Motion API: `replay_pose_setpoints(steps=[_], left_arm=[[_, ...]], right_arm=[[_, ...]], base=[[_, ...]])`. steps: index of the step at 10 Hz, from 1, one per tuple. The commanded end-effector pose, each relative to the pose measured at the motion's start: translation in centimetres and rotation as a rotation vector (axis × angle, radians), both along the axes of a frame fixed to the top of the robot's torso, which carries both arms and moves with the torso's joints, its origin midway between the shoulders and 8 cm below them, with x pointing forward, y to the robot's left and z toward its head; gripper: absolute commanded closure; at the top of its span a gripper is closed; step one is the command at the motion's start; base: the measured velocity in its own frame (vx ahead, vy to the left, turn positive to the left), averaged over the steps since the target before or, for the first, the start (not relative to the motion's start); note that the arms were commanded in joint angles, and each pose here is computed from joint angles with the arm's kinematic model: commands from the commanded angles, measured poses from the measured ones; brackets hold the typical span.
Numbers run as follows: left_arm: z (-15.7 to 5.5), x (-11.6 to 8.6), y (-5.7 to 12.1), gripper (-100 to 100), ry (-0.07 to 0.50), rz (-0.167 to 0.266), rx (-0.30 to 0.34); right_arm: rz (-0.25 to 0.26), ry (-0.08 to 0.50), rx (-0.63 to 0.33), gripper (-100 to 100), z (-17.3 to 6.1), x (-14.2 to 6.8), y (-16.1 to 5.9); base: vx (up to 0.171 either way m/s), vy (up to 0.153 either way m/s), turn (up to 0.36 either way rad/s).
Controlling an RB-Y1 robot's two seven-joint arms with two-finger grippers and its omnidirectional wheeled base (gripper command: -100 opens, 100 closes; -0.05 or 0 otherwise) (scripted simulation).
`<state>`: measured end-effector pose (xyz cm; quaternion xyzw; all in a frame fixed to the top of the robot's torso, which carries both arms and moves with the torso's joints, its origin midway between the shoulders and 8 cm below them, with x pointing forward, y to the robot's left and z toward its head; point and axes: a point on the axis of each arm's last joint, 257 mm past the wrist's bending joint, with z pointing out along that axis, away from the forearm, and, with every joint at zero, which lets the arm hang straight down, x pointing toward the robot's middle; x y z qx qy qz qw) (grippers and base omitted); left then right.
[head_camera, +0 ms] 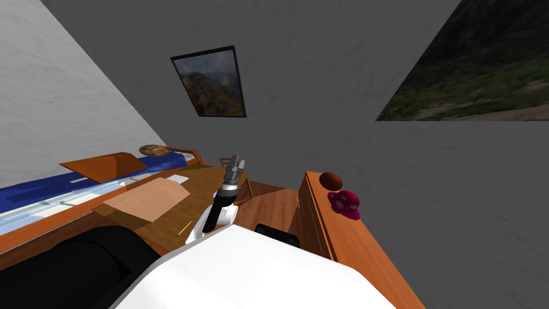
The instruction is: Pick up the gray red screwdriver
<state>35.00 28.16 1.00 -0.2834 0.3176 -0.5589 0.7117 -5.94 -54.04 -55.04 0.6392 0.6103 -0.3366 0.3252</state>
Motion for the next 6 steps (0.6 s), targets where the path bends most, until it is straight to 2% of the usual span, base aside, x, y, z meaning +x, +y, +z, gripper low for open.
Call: replay_pose_setpoints(steps=[1, 2, 4, 5, 6], left_arm=[[0.0, 0.0, 0.0, 0, 0.000, 0.000, 0.000], [0.0, 0.0, 0.0, 0, 0.000, 0.000, 0.000], [0.0, 0.0, 0.0, 0, 0.000, 0.000, 0.000], [0.0, 0.0, 0.0, 0, 0.000, 0.000, 0.000], [0.0, 0.0, 0.0, 0, 0.000, 0.000, 0.000]], right_arm=[[-0.005, 0.016, -0.020, -100, 0.1, -1.1, -0.3], [-0.005, 0.017, -0.020, -100, 0.0, -1.1, -0.3], [-0.016, 0.055, -0.068, -100, 0.7, -3.4, -0.8], [-0.016, 0.056, -0.068, -100, 0.7, -3.4, -0.8], [-0.019, 0.071, -0.088, -100, 1.1, -4.3, -1.0]], base=[[0.019, -0.016, 0.052], [0.005, -0.006, -0.039], [0.010, -0.006, 0.196], [0.012, -0.017, 0.056], [0.012, -0.010, 0.104]])
